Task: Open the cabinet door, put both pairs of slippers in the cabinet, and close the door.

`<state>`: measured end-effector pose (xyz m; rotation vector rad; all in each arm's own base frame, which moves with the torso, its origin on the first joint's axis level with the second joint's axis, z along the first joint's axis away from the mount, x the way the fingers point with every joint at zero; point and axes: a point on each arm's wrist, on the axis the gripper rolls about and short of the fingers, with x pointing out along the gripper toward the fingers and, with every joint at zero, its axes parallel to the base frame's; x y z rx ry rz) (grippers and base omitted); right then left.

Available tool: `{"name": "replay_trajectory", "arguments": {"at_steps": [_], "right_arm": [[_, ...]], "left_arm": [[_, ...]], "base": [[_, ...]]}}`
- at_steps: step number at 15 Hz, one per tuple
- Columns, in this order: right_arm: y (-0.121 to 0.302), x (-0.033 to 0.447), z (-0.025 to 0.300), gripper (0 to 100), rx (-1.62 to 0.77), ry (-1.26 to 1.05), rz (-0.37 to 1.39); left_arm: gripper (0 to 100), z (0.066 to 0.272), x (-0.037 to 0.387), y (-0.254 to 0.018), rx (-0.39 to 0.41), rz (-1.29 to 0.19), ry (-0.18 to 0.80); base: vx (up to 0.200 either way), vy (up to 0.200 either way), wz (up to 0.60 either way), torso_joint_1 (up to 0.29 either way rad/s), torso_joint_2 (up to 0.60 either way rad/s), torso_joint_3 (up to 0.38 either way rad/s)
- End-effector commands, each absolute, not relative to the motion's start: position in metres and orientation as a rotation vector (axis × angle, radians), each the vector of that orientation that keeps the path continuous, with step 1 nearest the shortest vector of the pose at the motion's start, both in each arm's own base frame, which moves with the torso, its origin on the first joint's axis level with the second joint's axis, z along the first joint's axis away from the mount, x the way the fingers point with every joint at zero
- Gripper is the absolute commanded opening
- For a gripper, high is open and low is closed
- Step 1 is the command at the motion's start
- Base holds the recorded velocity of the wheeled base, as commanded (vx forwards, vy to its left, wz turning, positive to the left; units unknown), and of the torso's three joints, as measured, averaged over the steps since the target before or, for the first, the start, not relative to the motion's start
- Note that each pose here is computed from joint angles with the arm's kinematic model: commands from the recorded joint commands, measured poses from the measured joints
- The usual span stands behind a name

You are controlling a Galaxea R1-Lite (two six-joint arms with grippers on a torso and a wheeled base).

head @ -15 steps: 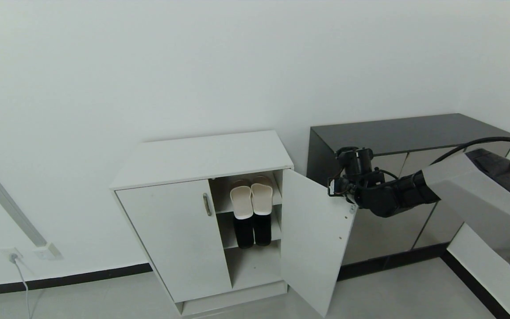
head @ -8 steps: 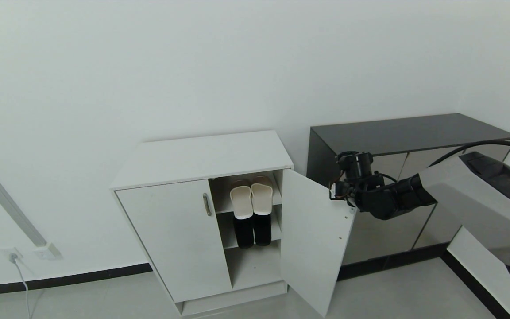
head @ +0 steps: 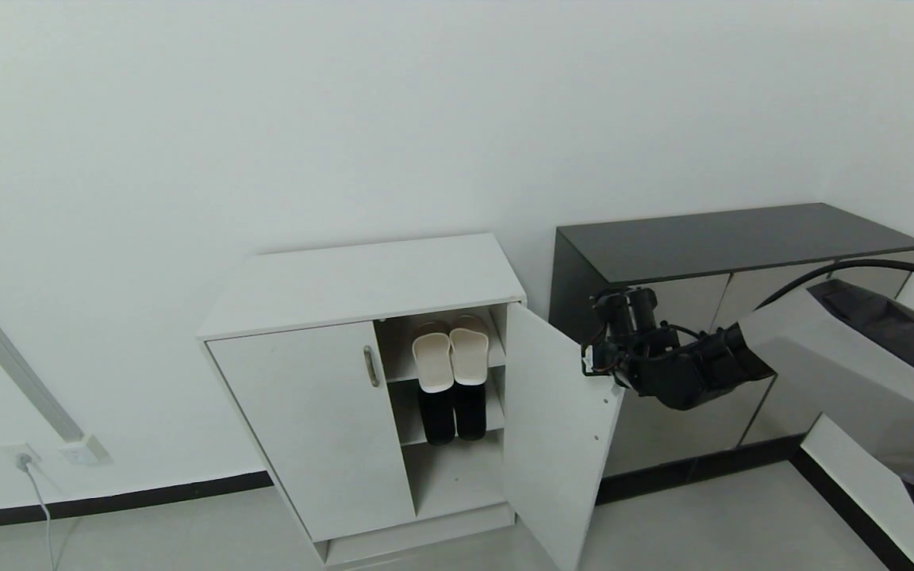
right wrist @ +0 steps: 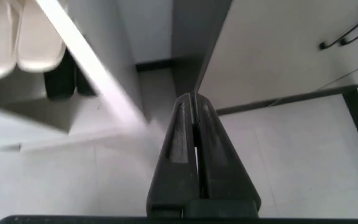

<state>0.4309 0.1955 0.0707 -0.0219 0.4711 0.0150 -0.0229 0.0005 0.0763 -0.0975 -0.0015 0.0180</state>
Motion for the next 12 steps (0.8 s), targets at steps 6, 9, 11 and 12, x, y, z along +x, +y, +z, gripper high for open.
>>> {"name": "replay_trajectory", "arguments": {"at_steps": [6, 9, 11, 12], "right_arm": [[0.251, 0.383, 0.073, 0, -0.049, 0.451, 0.162], [0.275, 0.357, 0.086, 0, -0.047, 0.429, 0.247], [0.293, 0.333, 0.095, 0, -0.054, 0.424, 0.318], [0.3, 0.323, 0.1, 0, -0.05, 0.411, 0.35]], "left_arm": [[0, 0.076, -0.023, 0.0, -0.097, 0.018, -0.001], [0, 0.076, -0.023, 0.0, -0.097, 0.018, -0.002], [0, 0.076, -0.023, 0.0, -0.098, 0.018, -0.002], [0, 0.076, -0.023, 0.0, -0.098, 0.018, -0.002]], "base": [[0.0, 0.0, 0.0, 0.0, 0.0, 0.0], [0.0, 0.0, 0.0, 0.0, 0.0, 0.0], [0.0, 0.0, 0.0, 0.0, 0.0, 0.0], [0.0, 0.0, 0.0, 0.0, 0.0, 0.0]]}}
